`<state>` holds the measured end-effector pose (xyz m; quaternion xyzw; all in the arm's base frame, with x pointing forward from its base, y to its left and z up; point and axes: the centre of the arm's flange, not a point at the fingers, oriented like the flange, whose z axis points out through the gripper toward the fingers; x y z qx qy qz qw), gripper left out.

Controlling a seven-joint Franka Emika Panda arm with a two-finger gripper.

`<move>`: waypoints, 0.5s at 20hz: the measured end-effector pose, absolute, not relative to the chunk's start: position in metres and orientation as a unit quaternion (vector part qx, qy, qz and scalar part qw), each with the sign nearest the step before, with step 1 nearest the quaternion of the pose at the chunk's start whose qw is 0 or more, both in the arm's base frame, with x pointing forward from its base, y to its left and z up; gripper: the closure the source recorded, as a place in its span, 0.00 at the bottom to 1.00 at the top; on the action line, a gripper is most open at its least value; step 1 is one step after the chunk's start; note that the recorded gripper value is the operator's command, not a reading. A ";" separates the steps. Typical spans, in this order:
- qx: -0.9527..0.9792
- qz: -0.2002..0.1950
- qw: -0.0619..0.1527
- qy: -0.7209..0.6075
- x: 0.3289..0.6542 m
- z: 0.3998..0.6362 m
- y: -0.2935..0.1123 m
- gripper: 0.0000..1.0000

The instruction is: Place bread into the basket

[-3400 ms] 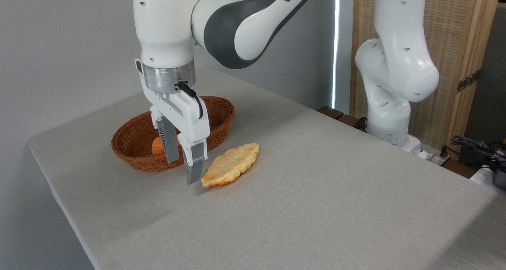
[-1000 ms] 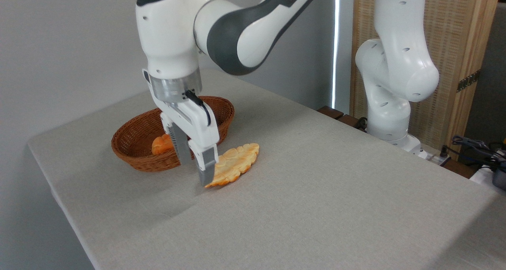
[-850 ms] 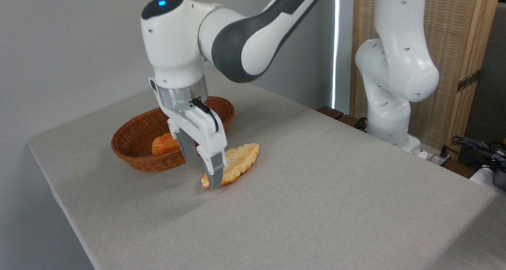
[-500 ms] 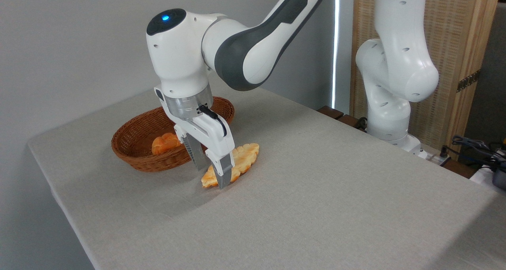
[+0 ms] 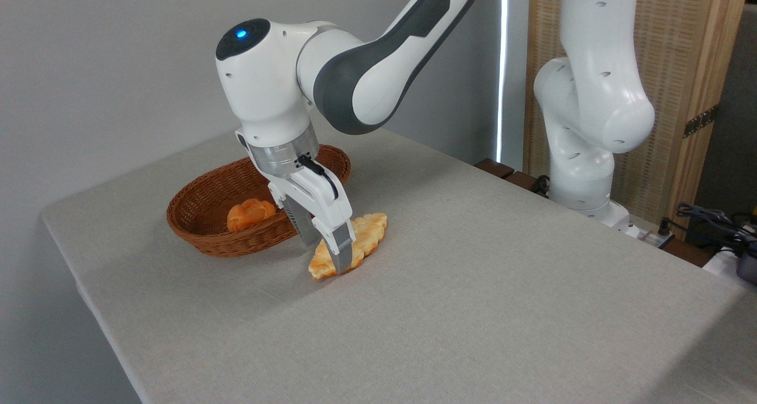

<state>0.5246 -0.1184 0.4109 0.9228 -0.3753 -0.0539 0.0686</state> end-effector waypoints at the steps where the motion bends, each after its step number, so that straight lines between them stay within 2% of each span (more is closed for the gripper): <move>1: 0.922 -0.059 0.070 -0.375 0.523 0.410 -0.118 0.00; 5: 0.922 -0.064 0.071 -0.375 0.522 0.409 -0.118 0.00; 10: 0.920 -0.069 0.060 -0.380 0.522 0.408 -0.115 0.00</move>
